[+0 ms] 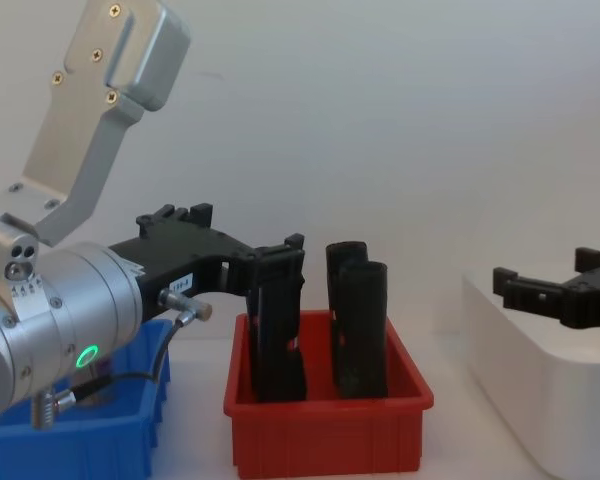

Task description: Pick the cotton swabs from the blue box and place them into the white box.

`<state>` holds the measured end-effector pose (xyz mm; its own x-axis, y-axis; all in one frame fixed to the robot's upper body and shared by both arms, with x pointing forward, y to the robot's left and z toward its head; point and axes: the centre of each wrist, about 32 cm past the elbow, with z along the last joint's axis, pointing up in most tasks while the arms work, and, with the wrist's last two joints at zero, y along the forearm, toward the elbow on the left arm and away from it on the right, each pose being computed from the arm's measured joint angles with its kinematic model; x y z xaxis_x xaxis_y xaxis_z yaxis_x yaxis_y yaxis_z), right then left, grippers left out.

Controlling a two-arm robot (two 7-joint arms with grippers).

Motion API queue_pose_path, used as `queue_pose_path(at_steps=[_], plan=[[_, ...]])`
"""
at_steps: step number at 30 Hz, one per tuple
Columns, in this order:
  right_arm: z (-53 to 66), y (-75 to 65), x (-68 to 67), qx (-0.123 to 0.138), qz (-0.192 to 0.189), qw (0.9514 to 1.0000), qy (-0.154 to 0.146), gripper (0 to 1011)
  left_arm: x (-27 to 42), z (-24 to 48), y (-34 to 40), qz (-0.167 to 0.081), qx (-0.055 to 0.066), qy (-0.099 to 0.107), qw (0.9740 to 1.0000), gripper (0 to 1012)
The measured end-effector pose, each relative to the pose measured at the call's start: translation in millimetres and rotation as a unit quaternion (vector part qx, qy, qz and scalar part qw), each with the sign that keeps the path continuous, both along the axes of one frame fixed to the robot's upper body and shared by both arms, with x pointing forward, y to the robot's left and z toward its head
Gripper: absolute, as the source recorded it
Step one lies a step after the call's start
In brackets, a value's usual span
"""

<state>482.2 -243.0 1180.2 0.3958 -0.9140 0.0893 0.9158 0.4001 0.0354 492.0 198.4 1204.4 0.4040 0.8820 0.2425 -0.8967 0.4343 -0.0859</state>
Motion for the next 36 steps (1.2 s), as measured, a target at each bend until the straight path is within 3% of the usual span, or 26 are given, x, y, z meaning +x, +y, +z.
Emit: queue_pose_path(at_steps=[15,29,36], plan=[[-13.0,3.8,45.1,-0.007,0.052,0.9986,0.003,1002,0.0,0.0,0.0,0.000,0.000,0.000,1.0000,1004],[-26.6,16.6,91.6,-0.019,0.094,0.9953,0.012,1002,0.0,0.0,0.0,0.000,0.000,0.000,1.0000,1004],[-30.7,22.2,106.8,-0.024,0.107,0.9938,0.015,1002,0.0,0.0,0.0,0.000,0.000,0.000,1.0000,1004]])
